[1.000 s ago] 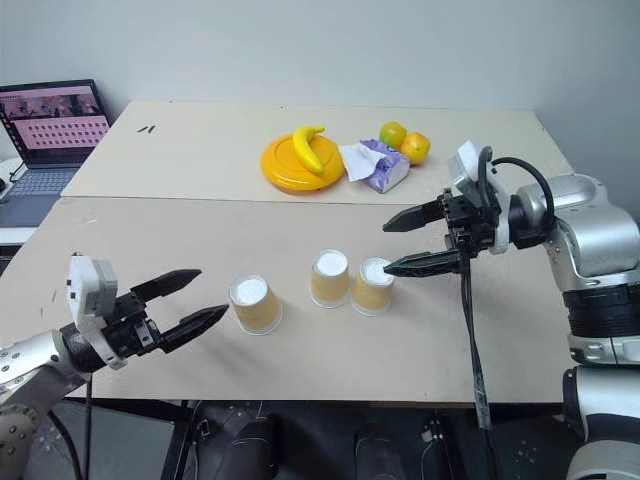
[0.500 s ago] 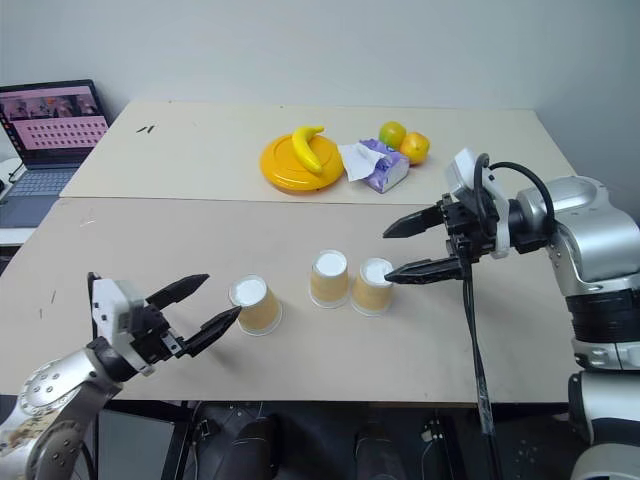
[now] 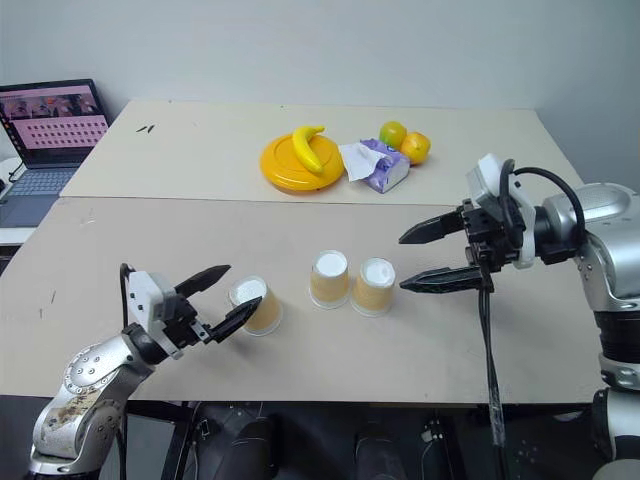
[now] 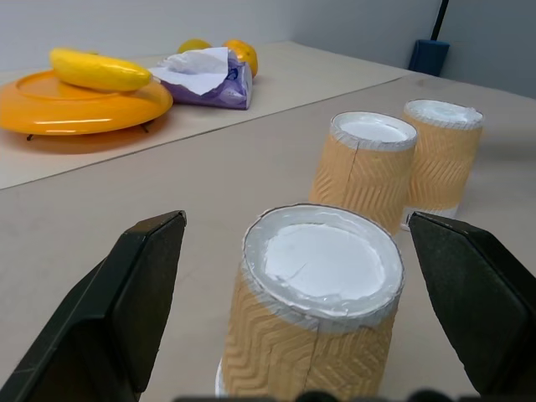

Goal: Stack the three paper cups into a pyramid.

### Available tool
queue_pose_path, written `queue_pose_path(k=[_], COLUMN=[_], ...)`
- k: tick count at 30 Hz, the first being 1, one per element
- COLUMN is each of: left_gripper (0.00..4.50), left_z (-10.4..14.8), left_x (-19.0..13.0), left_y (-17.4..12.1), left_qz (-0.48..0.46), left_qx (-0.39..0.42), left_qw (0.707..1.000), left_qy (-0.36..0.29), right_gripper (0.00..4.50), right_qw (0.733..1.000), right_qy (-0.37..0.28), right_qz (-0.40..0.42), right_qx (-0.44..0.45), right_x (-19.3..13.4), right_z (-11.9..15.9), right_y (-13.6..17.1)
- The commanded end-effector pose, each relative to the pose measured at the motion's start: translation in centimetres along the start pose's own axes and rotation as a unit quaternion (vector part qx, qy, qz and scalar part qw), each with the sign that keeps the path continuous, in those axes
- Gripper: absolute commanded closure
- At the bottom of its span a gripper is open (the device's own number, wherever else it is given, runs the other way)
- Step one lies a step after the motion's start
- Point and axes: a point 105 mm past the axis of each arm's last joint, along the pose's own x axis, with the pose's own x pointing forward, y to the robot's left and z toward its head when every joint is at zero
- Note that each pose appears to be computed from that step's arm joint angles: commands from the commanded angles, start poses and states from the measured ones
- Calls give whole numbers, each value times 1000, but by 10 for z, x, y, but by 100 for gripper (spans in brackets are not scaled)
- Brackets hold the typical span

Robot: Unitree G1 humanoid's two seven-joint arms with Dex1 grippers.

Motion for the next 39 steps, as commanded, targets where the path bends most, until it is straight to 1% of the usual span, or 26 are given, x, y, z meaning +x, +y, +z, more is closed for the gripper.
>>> queue_pose_path(k=[1,5,9,15,18,19,20,24,26,29,33,36,39], left_gripper=[0,0,0,0,72,101,145,145,145,145,145,145,145], left_z=[11,8,-4,-8,-10,-10,-9,-1,6,24,72,103,113], left_x=[4,5,6,13,15,16,17,22,26,35,59,81,103], left_y=[-3,-3,-3,-4,-4,-4,-4,-1,4,17,32,30,21], left_qz=[-12,-16,-23,-34,-39,-39,-39,-39,-40,-33,-54,-103,-144], left_qx=[14,21,37,39,38,37,37,40,52,67,107,107,103], left_qw=[1000,1000,999,999,998,998,998,998,998,997,991,986,983], left_qy=[-22,-15,16,18,18,18,15,5,-1,-20,-62,-76,-56], right_gripper=[8,8,8,8,0,0,0,0,0,0,0,0,0], right_qw=[1000,1000,999,999,999,999,999,999,999,999,998,997,996], right_qy=[-6,-6,-8,-7,-7,-7,-6,-5,-5,-5,-6,-9,-12], right_qz=[-12,-17,-22,-28,-32,-33,-35,-42,-46,-51,-64,-77,-88], right_qx=[-19,-19,-22,-22,-22,-21,-21,-18,-16,-15,-14,-11,-2], right_x=[-9,-9,-10,-9,-10,-10,-10,-12,-15,-17,-20,-19,-16], right_z=[10,10,11,13,15,16,16,16,15,13,12,11,7], right_y=[4,4,4,6,8,8,8,10,10,10,11,14,20])
